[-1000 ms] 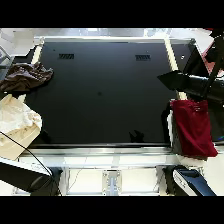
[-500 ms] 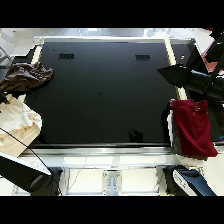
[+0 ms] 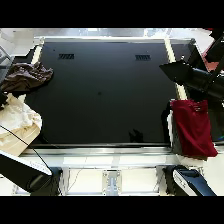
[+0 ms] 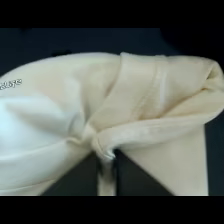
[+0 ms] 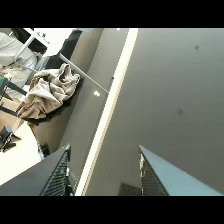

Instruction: Fold the shirts.

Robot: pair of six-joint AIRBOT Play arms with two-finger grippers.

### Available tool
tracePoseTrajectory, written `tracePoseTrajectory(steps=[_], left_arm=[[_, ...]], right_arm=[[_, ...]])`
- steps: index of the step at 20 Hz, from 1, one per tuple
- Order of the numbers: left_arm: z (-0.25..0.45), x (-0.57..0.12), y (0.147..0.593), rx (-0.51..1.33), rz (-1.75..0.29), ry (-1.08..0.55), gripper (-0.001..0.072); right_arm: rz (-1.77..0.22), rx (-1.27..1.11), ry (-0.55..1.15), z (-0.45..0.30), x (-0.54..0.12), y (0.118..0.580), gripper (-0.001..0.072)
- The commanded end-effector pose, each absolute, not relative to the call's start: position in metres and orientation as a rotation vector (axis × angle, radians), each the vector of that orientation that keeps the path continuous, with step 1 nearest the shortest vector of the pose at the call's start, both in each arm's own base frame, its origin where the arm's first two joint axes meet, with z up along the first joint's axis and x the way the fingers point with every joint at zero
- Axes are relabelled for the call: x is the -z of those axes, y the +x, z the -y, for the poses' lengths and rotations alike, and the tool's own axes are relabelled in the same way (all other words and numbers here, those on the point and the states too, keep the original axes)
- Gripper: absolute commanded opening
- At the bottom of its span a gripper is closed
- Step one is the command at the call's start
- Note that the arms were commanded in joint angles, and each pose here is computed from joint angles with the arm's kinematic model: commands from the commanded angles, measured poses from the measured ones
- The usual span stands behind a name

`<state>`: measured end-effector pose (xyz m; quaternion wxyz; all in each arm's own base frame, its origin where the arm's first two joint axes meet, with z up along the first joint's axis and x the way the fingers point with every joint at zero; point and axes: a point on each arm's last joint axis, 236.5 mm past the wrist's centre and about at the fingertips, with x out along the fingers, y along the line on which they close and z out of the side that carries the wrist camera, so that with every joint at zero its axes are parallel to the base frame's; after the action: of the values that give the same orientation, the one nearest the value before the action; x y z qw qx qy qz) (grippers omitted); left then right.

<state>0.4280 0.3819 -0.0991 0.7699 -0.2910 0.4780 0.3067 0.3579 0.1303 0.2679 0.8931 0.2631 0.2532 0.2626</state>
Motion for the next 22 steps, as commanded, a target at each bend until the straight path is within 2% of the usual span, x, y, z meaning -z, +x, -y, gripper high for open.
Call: tracePoseTrajectory(steps=[1, 4, 6, 9, 11, 13, 17, 22], left_arm=[[-0.375, 0.098, 0.436, -0.642, -1.014, -0.676, 0.0013], [-0.353, 0.074, 0.455, -0.559, -0.957, -0.762, 0.0012], [-0.315, 0.035, 0.48, -0.387, -0.912, -0.761, 0.0011], [-0.218, -0.035, 0.514, -0.062, -0.874, -0.7, 0.0011], [-0.134, -0.067, 0.521, 0.133, -0.92, -0.653, 0.0011], [-0.037, -0.082, 0.513, 0.351, -1.022, -0.601, 0.0011], [0.153, -0.081, 0.465, 0.739, -1.229, -0.413, 0.0012], [0.34, -0.061, 0.393, 1.03, -1.272, -0.194, 0.0012]], right_arm=[[-0.516, -0.54, 0.547, -0.129, -0.27, 0.359, 0.0481], [-0.492, -0.532, 0.558, -0.127, -0.274, 0.363, 0.0481], [-0.472, -0.527, 0.568, -0.126, -0.279, 0.365, 0.0481], [-0.451, -0.523, 0.535, -0.123, -0.287, 0.365, 0.0481], [-0.415, -0.513, 0.492, -0.119, -0.302, 0.365, 0.0481], [-0.362, -0.498, 0.421, -0.113, -0.328, 0.362, 0.0481], [-0.225, -0.43, 0.227, -0.094, -0.393, 0.346, 0.0481], [-0.196, -0.326, 0.022, -0.069, -0.431, 0.315, 0.0481]])
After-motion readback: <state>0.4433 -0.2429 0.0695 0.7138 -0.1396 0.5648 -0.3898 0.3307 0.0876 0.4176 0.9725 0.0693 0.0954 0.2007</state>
